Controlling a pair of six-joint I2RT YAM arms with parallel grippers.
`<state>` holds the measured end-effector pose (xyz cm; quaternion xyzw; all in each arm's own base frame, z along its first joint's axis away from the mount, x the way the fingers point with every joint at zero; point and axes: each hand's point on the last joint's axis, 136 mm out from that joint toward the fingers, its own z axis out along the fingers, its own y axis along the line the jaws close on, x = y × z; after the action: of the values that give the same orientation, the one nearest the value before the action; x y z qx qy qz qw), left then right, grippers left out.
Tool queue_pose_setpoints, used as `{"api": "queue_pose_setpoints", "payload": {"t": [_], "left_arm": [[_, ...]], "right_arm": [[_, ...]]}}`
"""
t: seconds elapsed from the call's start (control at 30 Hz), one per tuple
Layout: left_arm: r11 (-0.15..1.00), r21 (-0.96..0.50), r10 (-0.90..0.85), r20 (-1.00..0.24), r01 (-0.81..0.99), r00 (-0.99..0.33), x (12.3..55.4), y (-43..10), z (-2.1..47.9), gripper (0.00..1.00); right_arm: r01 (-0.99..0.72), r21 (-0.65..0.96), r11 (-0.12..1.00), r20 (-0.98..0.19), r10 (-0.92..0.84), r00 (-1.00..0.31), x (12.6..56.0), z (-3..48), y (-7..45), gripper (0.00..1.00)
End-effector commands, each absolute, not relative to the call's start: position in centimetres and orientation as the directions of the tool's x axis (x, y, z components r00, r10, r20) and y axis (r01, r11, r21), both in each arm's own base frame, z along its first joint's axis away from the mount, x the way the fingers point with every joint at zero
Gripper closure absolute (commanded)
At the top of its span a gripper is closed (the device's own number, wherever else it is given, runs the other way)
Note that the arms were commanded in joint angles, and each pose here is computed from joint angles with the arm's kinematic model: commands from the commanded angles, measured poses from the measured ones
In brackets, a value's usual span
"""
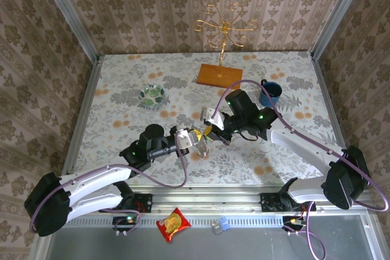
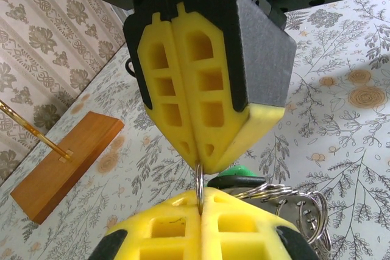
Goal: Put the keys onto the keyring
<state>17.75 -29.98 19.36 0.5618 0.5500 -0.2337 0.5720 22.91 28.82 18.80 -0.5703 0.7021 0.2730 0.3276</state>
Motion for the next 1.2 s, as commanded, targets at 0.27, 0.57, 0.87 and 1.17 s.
{"api": "queue_pose_setpoints", "payload": {"t": [0.27,0.57,0.87,1.17], "left_arm": [[0.267,0.385,0.254,-0.912,0.883,0.321,17.1,-30.5,21.6,1.0],[0.234,0.326,0.167,-0.941,0.916,0.293,16.3,-30.7,22.2,1.0],[0.275,0.265,0.147,-0.962,0.924,0.232,17.4,-30.3,22.0,0.99],[0.292,0.341,0.314,-0.917,0.893,0.248,18.7,-30.0,20.9,0.72]], "right_arm": [[-0.978,-0.109,0.176,-0.844,-0.536,-0.002,23.0,20.6,29.0,0.67],[-0.987,-0.101,0.124,-0.863,-0.505,0.025,22.4,20.2,29.6,0.75],[-0.994,-0.095,0.052,-0.874,-0.483,0.058,21.3,20.5,30.0,1.0],[-0.991,-0.12,0.063,-0.763,-0.645,0.051,21.7,19.5,29.1,1.0]]}}
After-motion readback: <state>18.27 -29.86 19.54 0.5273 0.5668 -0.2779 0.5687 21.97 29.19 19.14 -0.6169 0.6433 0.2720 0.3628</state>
